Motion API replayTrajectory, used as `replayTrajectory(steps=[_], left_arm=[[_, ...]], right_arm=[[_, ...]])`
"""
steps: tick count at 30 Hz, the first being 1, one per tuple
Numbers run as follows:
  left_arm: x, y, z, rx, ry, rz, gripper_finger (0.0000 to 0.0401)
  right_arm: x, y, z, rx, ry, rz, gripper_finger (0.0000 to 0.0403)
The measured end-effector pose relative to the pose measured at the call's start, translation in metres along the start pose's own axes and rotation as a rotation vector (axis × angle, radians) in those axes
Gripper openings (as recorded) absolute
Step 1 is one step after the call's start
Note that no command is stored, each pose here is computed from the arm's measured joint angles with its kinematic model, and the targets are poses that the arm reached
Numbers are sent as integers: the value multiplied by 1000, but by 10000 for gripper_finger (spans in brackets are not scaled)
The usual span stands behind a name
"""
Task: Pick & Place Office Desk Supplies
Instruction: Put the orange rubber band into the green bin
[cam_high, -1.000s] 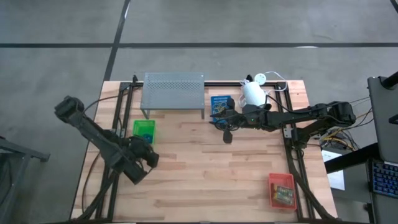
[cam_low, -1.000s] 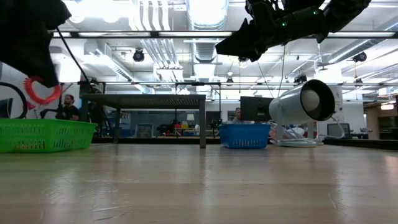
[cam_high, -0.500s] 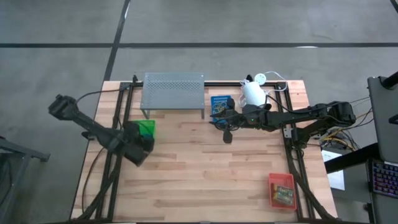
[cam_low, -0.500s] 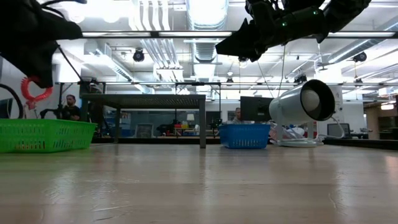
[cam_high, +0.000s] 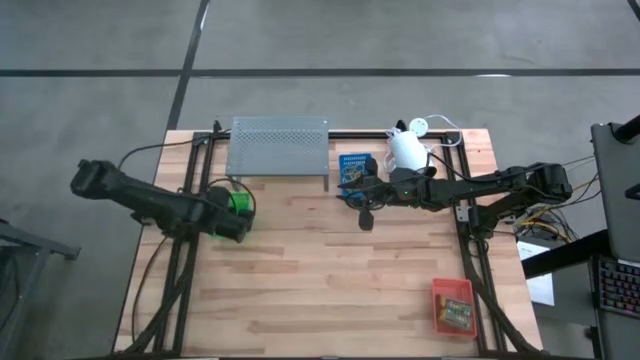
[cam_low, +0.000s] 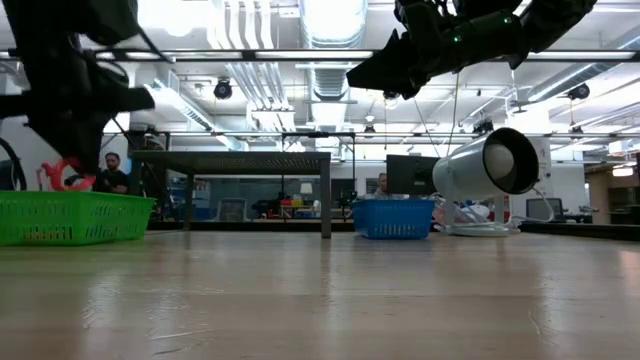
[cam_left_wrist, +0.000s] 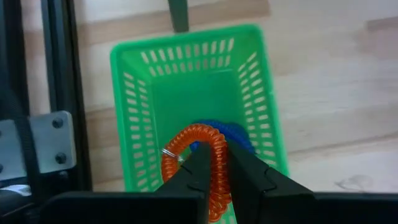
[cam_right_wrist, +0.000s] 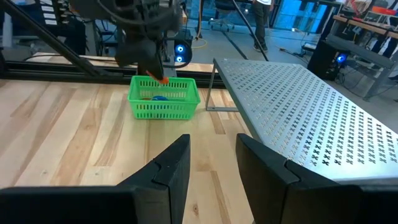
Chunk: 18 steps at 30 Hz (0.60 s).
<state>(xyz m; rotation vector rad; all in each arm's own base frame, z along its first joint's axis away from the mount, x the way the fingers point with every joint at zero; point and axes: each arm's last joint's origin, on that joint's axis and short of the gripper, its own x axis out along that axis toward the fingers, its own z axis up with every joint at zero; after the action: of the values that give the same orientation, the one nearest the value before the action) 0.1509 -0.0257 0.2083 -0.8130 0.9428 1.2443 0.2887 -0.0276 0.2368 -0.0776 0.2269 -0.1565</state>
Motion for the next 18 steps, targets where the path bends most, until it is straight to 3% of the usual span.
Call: replayTrajectory(steps=[10, 18], left_arm=[[37, 5, -14, -36, 61, -28, 39], [49, 8, -21, -45, 110, -45, 43]], right_arm=[[0, 0, 0, 0, 0, 0, 127], [0, 0, 0, 0, 0, 0, 127]])
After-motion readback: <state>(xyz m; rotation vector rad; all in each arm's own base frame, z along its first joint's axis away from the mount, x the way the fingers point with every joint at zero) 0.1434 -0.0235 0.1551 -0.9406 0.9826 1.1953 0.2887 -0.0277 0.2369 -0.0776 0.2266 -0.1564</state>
